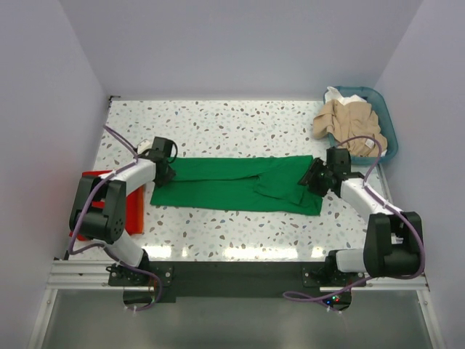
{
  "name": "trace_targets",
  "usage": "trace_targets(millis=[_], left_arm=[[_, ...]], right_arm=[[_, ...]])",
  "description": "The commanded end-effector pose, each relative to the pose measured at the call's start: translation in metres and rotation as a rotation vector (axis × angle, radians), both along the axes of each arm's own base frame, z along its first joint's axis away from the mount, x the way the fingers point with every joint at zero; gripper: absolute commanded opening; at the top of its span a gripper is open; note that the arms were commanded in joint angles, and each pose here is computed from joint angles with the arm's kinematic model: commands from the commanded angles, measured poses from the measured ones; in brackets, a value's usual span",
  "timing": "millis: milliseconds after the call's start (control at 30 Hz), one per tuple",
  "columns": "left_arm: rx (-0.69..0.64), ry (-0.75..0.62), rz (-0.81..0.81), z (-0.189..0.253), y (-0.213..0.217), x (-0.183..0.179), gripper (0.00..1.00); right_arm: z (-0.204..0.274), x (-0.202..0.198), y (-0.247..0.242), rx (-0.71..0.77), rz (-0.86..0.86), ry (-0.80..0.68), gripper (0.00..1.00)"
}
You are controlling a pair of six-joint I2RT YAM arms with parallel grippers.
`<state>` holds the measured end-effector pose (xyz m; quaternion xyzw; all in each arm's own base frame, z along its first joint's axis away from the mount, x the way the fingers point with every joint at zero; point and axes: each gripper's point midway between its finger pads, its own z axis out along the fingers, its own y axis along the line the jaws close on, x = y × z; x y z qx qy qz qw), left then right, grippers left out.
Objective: Fold and stack the t-shirts
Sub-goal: Fold the tshirt
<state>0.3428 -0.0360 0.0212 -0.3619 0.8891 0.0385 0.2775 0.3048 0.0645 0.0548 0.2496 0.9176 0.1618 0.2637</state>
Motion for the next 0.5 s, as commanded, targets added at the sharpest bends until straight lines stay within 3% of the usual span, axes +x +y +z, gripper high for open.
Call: trace_targets(millis=[0, 300, 467], left_arm=[[0.013, -0.068, 0.033, 0.018, 0.007, 0.022, 0.29], [0.027, -0.100, 0.012, 0.028, 0.008, 0.039, 0.03], [0.024, -0.116, 0.004, 0.032, 0.007, 0.044, 0.00]], right_arm=[[0.004, 0.009, -0.002, 0.027, 0.001, -0.028, 0.51], [-0.004, 0.026, -0.007, 0.051, -0.032, -0.006, 0.50], [-0.009, 0.017, -0.008, 0.039, -0.028, -0.008, 0.49]])
